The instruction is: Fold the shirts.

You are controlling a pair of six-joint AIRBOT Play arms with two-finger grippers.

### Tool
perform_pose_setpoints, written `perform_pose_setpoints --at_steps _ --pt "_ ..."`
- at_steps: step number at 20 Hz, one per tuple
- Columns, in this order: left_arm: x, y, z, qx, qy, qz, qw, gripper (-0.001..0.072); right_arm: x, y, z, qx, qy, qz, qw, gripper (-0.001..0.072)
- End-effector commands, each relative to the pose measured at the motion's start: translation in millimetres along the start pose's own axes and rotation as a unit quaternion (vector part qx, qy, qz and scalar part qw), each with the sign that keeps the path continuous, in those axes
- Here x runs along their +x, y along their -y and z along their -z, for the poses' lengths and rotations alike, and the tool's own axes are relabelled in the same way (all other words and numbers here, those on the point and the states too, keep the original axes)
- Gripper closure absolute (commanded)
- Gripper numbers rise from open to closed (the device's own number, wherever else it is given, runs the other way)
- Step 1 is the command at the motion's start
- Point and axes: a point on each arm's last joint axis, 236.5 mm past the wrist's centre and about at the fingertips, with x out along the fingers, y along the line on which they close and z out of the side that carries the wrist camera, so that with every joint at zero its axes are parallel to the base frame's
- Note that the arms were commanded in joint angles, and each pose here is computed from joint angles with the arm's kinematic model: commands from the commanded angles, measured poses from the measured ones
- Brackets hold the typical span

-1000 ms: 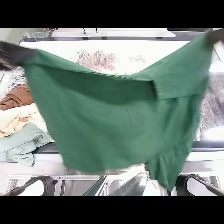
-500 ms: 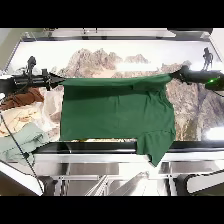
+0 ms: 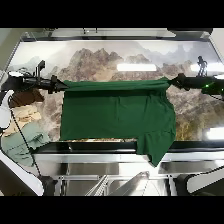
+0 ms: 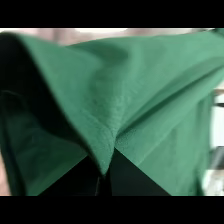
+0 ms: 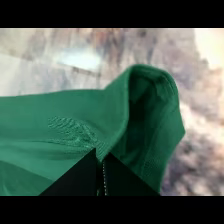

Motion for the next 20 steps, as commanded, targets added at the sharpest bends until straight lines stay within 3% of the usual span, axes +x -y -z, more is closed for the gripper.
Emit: perform_pose_setpoints --at_steps 1,6,14,15,16,17,18,20 --pt "6.9 -20.3 7.8 0.014 -0.022 -0.054 0.998 0.0703 5.1 13.0 18.6 0.0 -0.027 0.016 0.999 0.0694" --pt "4.1 -55.9 21.0 0.005 -0.052 -0.139 0.989 0.0703 10.3 25.6 37.4 0.01 -0.053 0.029 0.998 0.0693" --pt "18.2 -45.9 20.2 0.029 -0.057 -0.137 0.988 0.07 26.1 16.8 42.1 -0.004 -0.059 0.029 0.998 0.0692" --pt "18.1 -44.7 20.0 0.029 -0.057 -0.137 0.988 0.0649 26.0 17.3 41.0 -0.004 -0.057 0.031 0.998 0.0691" --pt "17.1 -42.6 19.3 0.027 -0.056 -0.137 0.989 0.0466 25.2 17.6 40.7 -0.004 -0.057 0.031 0.998 0.067" --pt "14.6 -38.0 19.4 0.03 -0.058 -0.135 0.989 0.0421 24.0 17.8 39.7 -0.004 -0.056 0.031 0.998 0.0424" --pt "9.5 -31.4 18.9 0.035 -0.06 -0.133 0.989 0.0421 21.6 18.8 38.3 -0.004 -0.054 0.033 0.998 0.0232" --pt "-8.2 -11.5 14.3 0.05 -0.066 -0.123 0.989 0.0421 13.0 16.4 32.6 -0.008 -0.048 0.033 0.998 0.0208"
